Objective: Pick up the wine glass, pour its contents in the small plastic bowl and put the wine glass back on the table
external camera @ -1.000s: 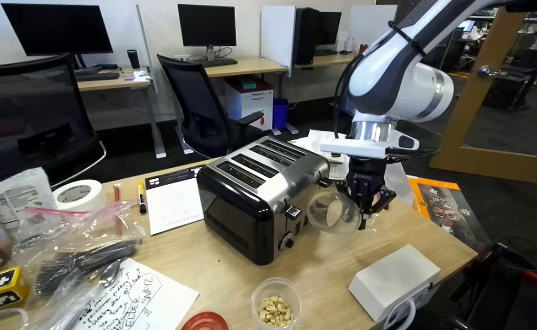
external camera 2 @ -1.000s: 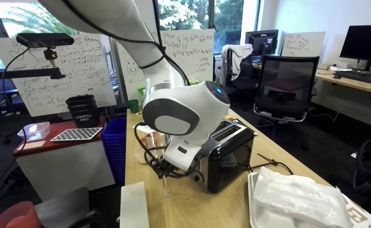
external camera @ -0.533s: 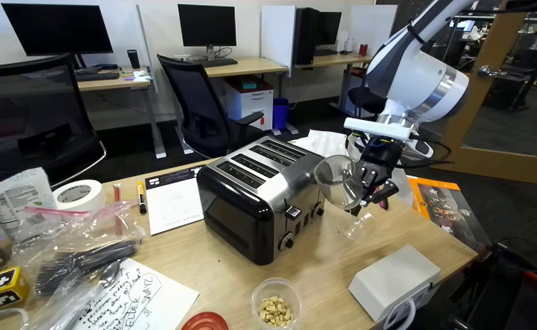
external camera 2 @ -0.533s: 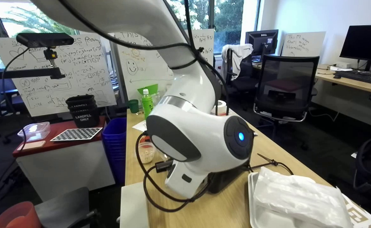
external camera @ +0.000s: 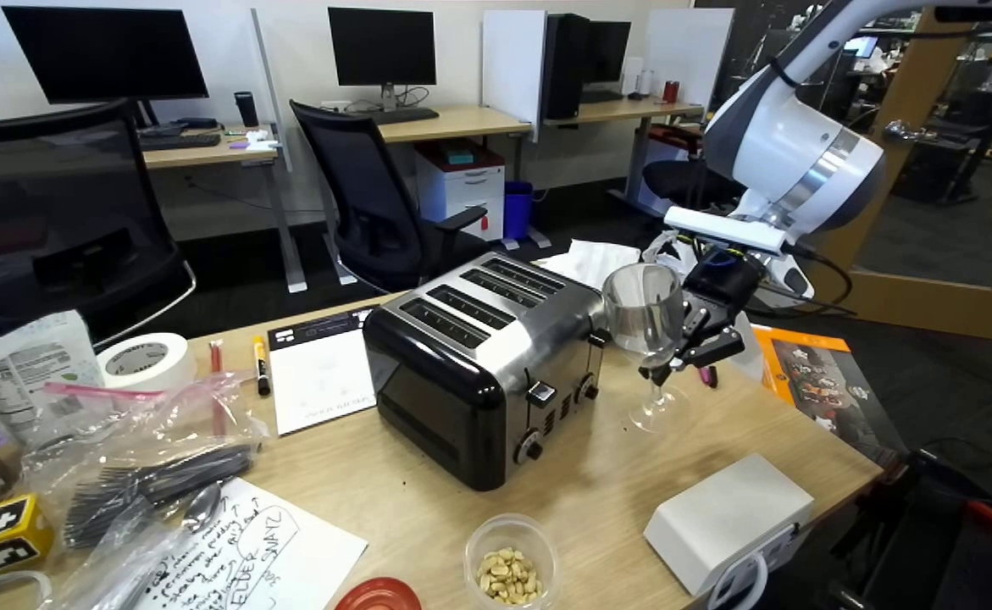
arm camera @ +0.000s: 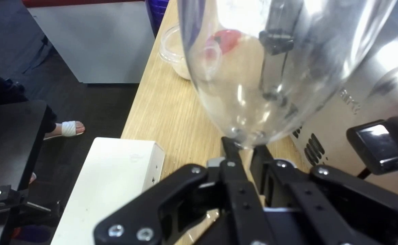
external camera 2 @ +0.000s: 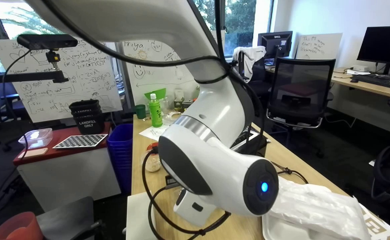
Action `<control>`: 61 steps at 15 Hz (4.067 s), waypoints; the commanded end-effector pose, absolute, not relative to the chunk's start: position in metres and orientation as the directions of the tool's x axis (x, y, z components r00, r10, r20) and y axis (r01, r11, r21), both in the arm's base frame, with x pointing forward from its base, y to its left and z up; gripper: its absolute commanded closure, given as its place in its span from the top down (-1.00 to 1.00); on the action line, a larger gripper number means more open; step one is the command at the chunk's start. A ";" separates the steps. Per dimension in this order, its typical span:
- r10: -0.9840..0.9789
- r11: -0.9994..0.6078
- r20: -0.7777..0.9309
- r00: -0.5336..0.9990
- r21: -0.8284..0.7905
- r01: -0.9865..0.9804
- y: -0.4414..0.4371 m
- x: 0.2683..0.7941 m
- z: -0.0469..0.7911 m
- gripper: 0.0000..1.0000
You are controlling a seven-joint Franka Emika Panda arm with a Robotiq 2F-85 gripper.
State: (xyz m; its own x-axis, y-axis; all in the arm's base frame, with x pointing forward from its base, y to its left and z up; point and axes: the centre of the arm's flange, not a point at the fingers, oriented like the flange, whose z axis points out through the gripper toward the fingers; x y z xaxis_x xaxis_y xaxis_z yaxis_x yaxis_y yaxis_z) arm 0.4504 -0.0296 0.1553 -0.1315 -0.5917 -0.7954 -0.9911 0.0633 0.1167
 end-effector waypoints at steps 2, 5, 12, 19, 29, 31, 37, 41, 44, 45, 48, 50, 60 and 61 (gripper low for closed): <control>-0.581 0.078 -0.801 -0.143 0.120 -0.990 -0.032 0.449 0.154 -0.93; -0.504 0.149 -0.841 -0.195 0.138 -0.979 -0.057 0.444 0.149 -0.93; -0.349 0.410 -0.886 -0.305 0.148 -0.900 -0.108 0.439 0.113 -0.93; -0.255 0.629 -0.892 -0.373 0.140 -0.765 -0.148 0.459 0.085 -0.93; -0.239 0.692 -0.880 -0.410 0.141 -0.708 -0.154 0.476 0.054 -0.93; -0.245 0.696 -0.876 -0.416 0.140 -0.704 -0.154 0.477 0.050 -0.93; -0.258 0.684 -0.873 -0.414 0.138 -0.716 -0.154 0.486 0.045 -0.93; -0.277 0.676 -0.862 -0.425 0.139 -0.723 -0.154 0.481 0.041 -0.06; -0.280 0.680 -0.851 -0.444 0.150 -0.717 -0.154 0.474 0.032 0.35; -0.278 0.683 -0.850 -0.447 0.152 -0.714 -0.155 0.472 0.032 0.50; -0.288 0.689 -0.843 -0.455 0.147 -0.709 -0.160 0.466 0.035 0.90; -0.302 0.681 -0.836 -0.458 0.147 -0.718 -0.163 0.462 0.039 1.00; -0.344 0.638 -0.769 -0.539 0.229 -0.735 -0.159 0.420 0.060 1.00; -0.341 0.645 -0.763 -0.550 0.236 -0.727 -0.159 0.415 0.061 1.00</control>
